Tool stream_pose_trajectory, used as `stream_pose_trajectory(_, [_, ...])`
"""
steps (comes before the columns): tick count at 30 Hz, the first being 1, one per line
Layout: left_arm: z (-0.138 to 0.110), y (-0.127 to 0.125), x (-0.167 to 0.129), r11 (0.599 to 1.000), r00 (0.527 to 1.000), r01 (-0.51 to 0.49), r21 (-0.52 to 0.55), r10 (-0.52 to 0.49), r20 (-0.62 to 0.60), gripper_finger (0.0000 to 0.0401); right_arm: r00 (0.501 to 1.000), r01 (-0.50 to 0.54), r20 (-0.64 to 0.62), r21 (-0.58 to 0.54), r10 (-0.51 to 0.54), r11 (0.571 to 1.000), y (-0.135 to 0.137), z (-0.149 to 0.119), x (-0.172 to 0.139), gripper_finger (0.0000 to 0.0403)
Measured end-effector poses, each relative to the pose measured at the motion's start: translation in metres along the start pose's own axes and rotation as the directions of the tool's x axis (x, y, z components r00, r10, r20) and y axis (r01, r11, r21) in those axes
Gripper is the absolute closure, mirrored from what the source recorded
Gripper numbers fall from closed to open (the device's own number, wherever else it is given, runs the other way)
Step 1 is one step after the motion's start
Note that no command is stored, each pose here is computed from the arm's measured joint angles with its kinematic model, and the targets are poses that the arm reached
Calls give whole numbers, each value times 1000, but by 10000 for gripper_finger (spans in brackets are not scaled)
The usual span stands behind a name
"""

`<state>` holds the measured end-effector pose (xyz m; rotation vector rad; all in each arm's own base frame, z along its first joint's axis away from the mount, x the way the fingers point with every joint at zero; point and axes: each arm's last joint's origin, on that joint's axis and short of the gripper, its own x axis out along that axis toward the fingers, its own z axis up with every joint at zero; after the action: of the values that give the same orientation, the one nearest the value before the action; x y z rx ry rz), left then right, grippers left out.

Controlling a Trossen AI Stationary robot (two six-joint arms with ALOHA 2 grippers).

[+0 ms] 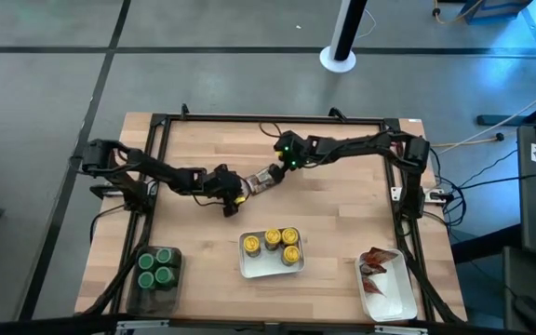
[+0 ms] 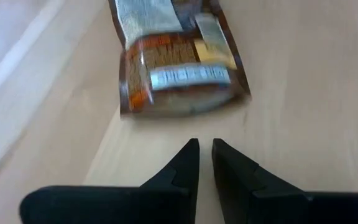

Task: Sort spices by type
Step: Put the brown seasoning bag into the right white bin

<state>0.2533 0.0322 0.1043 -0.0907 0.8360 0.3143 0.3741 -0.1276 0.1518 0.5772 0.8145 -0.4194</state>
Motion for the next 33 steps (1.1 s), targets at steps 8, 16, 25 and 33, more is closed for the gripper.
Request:
stream_pose_trajectory(8, [22, 5, -24, 1000, 988, 9, -5, -8, 156, 361, 1000, -2, 9, -13, 2, 1000, 0, 1, 0, 24])
stream_pose_trajectory(16, [18, 12, -2, 999, 986, -21, -32, 26, 162, 361, 1000, -3, 12, -20, 3, 1000, 1, 1, 0, 24])
stream_pose_trajectory(25, [17, 11, 6, 999, 983, -19, -37, 25, 182, 361, 1000, -1, 6, -29, 1, 1000, 0, 0, 3, 24])
stream_pose_trajectory(33, [17, 11, 9, 999, 981, -21, -26, 25, 192, 361, 999, 4, -32, -26, -5, 1000, -3, -6, 11, 24])
